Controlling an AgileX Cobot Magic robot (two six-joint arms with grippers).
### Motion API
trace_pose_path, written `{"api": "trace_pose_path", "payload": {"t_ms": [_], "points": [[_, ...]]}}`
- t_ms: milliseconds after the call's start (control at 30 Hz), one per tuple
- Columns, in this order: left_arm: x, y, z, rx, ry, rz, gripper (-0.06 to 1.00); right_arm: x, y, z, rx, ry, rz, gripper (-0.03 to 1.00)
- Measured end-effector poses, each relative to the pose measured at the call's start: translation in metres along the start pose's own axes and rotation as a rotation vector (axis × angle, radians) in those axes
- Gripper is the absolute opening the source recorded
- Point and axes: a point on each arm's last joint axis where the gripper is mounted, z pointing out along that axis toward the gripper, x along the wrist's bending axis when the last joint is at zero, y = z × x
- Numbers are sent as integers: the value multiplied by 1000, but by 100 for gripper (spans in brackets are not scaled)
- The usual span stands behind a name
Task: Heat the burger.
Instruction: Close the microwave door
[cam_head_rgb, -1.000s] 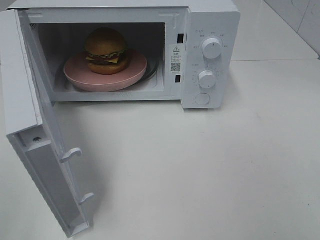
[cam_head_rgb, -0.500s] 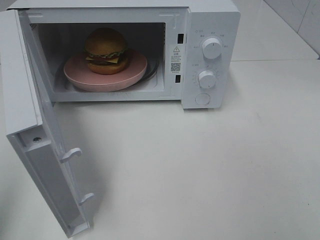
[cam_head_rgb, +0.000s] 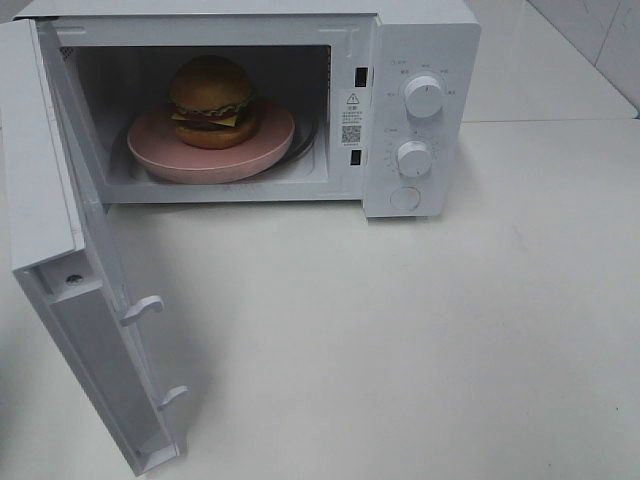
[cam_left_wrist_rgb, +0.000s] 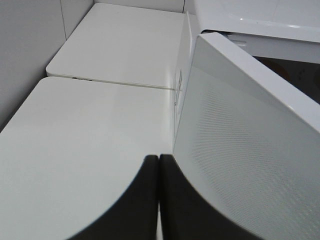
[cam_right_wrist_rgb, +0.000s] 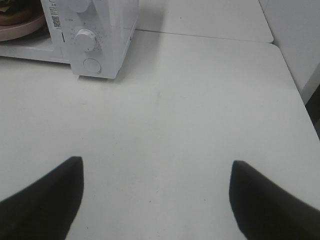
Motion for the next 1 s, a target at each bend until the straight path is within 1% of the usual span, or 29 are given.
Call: {"api": "trace_pose_path", "payload": {"t_ms": [100,167,367,533,567,700,733,900,1000], "points": [[1,-4,3,-9,6,-2,0,0,0,0,0,0,0,76],[5,-17,12,-53,31,-5,0,0,0,0,0,0,0,76],[9,-34,17,-93,56,-4,0,0,0,0,0,0,0,76],[11,-41,19,-122,68,-3,0,0,0,0,0,0,0,76],[11,-41,20,-142,66,0,0,0,0,0,0,0,0,76],[10,-39,19,-167,54,0,0,0,0,0,0,0,0,75],[9,-38,19,-176,41,6,0,0,0,0,0,0,0,75],[5,-39,20,-171,6,36,0,0,0,0,0,0,0,75],[3,-41,27,-140,-24,54,0,0,0,0,0,0,0,75]]}}
